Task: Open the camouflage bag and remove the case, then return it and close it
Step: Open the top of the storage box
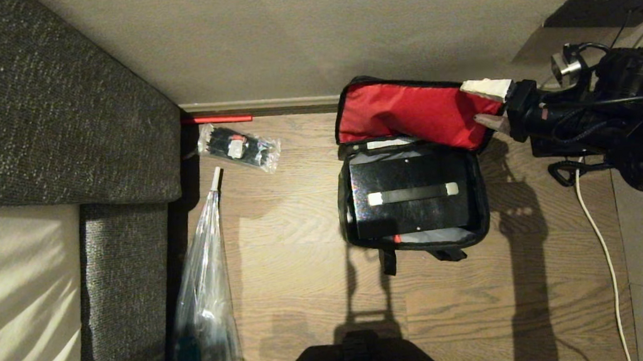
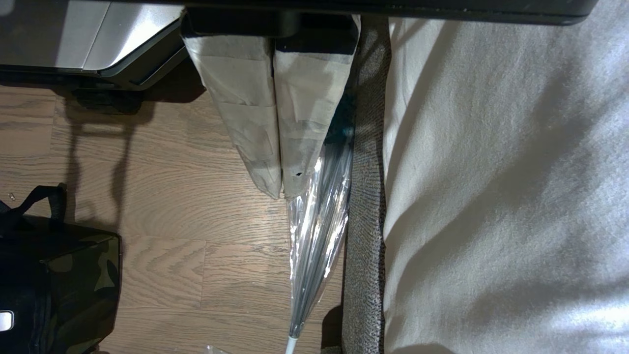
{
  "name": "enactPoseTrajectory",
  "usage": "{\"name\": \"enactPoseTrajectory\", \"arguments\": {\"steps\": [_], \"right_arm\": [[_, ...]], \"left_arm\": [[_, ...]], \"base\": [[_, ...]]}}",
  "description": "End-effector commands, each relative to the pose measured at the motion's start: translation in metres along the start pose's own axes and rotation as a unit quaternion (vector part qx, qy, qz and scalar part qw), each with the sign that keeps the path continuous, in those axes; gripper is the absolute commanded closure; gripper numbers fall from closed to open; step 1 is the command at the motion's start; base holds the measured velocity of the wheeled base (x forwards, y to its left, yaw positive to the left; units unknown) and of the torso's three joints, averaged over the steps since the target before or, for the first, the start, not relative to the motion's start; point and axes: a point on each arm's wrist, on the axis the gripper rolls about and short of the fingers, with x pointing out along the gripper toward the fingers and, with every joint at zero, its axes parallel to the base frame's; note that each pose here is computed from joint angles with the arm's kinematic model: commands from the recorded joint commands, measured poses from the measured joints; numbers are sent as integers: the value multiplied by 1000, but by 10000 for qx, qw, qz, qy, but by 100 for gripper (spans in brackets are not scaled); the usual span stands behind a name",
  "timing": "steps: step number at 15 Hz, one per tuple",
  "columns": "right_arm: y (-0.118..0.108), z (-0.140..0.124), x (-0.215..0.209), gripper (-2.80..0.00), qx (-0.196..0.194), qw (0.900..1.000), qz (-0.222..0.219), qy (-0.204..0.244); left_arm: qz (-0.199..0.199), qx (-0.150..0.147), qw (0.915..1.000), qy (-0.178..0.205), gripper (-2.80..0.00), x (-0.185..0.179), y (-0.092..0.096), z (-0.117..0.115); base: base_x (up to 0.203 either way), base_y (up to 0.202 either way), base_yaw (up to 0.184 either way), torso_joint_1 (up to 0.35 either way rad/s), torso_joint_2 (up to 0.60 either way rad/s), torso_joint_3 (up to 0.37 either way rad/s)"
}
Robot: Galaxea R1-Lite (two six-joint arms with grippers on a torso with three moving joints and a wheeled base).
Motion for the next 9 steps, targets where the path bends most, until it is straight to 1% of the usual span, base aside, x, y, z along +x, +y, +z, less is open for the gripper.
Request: {"name": "enactPoseTrajectory", "arguments": {"steps": [1,5,7,9], "right_arm": [[-1,-7,1,-280,37,9999,-6,107],[-3,-21,3,-280,93,9995,-45,310],[-8,-31,7,-280,-127,9989,-111,446],[-11,-32,9,-280,-207,9988,-194,410]], "left_arm": [[1,-2,10000,0,0,0,0,0],[1,-2,10000,0,0,0,0,0],[1,-2,10000,0,0,0,0,0],[1,-2,10000,0,0,0,0,0]], "base": [[0,0,0,0,0,0],[0,0,0,0,0,0],[0,0,0,0,0,0],[0,0,0,0,0,0]]}}
